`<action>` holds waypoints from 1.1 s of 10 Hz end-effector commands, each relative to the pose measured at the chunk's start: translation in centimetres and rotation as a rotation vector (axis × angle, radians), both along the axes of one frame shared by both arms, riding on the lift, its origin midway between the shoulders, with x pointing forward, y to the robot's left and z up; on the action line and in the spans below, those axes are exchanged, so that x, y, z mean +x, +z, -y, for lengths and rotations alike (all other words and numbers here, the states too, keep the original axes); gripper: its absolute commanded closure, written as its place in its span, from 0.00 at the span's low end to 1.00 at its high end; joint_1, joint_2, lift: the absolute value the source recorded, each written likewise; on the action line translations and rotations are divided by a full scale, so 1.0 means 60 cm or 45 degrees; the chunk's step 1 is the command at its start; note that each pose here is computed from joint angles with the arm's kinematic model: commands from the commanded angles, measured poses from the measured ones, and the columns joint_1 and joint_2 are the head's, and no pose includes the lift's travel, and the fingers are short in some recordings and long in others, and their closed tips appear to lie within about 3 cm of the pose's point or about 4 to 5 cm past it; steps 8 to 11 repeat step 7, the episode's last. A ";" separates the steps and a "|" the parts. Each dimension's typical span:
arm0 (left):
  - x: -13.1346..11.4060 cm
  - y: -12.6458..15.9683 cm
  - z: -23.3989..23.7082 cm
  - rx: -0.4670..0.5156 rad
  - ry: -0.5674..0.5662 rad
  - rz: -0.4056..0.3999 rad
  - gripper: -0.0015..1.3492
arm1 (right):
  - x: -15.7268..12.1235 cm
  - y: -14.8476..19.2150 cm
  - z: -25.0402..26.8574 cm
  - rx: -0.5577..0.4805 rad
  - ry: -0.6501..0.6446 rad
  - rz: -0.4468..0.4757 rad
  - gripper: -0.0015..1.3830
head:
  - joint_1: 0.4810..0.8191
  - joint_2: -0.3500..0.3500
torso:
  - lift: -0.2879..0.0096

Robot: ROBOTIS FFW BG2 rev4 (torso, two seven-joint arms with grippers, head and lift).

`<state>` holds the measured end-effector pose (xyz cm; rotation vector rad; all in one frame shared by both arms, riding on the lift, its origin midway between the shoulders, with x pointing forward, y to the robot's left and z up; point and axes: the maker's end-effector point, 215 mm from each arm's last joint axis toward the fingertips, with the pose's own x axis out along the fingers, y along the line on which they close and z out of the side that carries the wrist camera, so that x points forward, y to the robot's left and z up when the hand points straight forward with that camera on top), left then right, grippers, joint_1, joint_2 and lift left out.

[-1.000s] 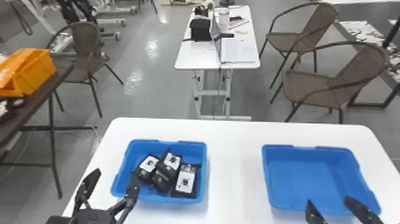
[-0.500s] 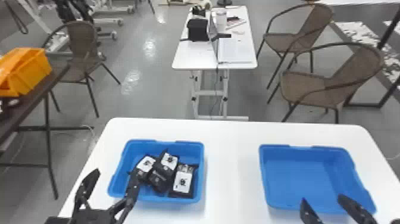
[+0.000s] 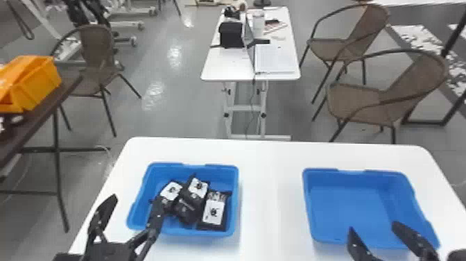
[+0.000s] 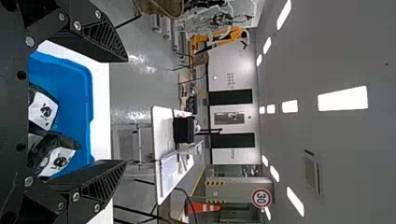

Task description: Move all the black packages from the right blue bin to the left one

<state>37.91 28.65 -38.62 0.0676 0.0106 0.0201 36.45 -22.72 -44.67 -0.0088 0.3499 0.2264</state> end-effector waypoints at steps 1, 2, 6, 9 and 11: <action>-0.001 0.000 0.000 -0.010 0.005 0.006 0.21 | -0.001 -0.003 -0.002 0.018 -0.004 -0.005 0.15 | 0.63 0.63 | 0.97; -0.002 0.004 -0.002 -0.008 0.008 0.016 0.21 | -0.001 -0.003 -0.002 0.014 -0.003 -0.003 0.15 | 0.63 0.63 | 0.97; -0.002 0.003 0.002 -0.023 0.006 0.023 0.21 | -0.001 -0.003 0.000 0.015 -0.011 -0.001 0.15 | 0.63 0.64 | 0.97; -0.002 -0.001 0.005 -0.040 0.004 0.015 0.21 | -0.001 -0.004 0.001 0.016 -0.014 -0.002 0.15 | 0.63 0.63 | 0.97; -0.002 -0.001 0.005 -0.040 0.004 0.015 0.21 | -0.001 -0.004 0.001 0.016 -0.014 -0.002 0.15 | 0.63 0.63 | 0.97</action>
